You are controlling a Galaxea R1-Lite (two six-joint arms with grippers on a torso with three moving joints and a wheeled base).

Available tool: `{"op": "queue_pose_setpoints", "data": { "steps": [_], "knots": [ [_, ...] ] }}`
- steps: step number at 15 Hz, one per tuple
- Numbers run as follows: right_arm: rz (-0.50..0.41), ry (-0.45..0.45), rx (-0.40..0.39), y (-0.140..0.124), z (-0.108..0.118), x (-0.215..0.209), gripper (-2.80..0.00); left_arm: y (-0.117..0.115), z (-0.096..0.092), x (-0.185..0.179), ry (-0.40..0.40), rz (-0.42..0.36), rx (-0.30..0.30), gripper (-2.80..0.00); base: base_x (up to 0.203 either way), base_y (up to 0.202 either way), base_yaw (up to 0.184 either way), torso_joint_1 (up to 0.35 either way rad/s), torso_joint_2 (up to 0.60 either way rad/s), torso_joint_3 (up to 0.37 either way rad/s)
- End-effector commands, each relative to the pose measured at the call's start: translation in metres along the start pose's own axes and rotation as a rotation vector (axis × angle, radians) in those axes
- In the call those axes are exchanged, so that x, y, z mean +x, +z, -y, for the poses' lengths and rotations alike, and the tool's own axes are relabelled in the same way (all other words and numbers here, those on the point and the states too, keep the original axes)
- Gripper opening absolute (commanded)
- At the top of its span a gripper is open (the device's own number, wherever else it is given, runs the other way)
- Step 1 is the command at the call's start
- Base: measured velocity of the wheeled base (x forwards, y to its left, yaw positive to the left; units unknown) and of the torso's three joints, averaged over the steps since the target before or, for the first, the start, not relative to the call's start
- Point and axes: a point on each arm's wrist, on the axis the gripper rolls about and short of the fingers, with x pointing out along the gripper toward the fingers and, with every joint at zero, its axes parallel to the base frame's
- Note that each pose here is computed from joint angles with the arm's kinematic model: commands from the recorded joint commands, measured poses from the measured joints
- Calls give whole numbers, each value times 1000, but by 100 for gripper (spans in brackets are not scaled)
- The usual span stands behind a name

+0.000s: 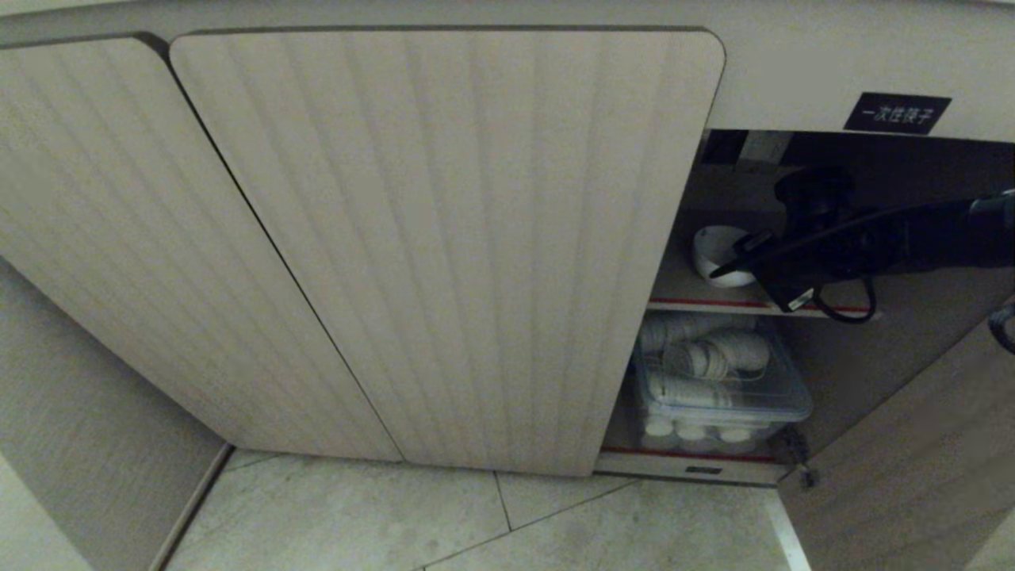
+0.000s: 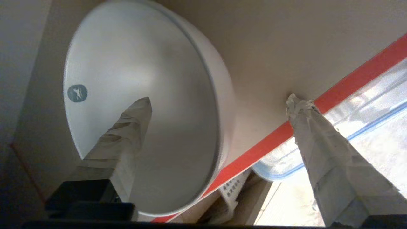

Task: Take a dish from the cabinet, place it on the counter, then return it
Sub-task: Put it back into the cabinet

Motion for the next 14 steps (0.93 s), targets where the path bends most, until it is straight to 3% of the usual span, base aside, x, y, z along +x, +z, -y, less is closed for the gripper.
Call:
{"op": "queue_pose_setpoints", "data": {
  "steps": [1, 8, 14],
  "knots": [
    [26, 17, -37, 3, 0, -4, 0, 0, 0, 0, 1, 0, -1, -280, 0, 0, 0, 0, 0, 0],
    [95, 34, -165, 7, 8, -9, 0, 0, 0, 0, 1, 1, -1, -280, 0, 0, 0, 0, 0, 0],
    [182, 101, -292, 6, 18, -12, 0, 0, 0, 0, 1, 1, -1, -280, 0, 0, 0, 0, 0, 0]
  ]
}}
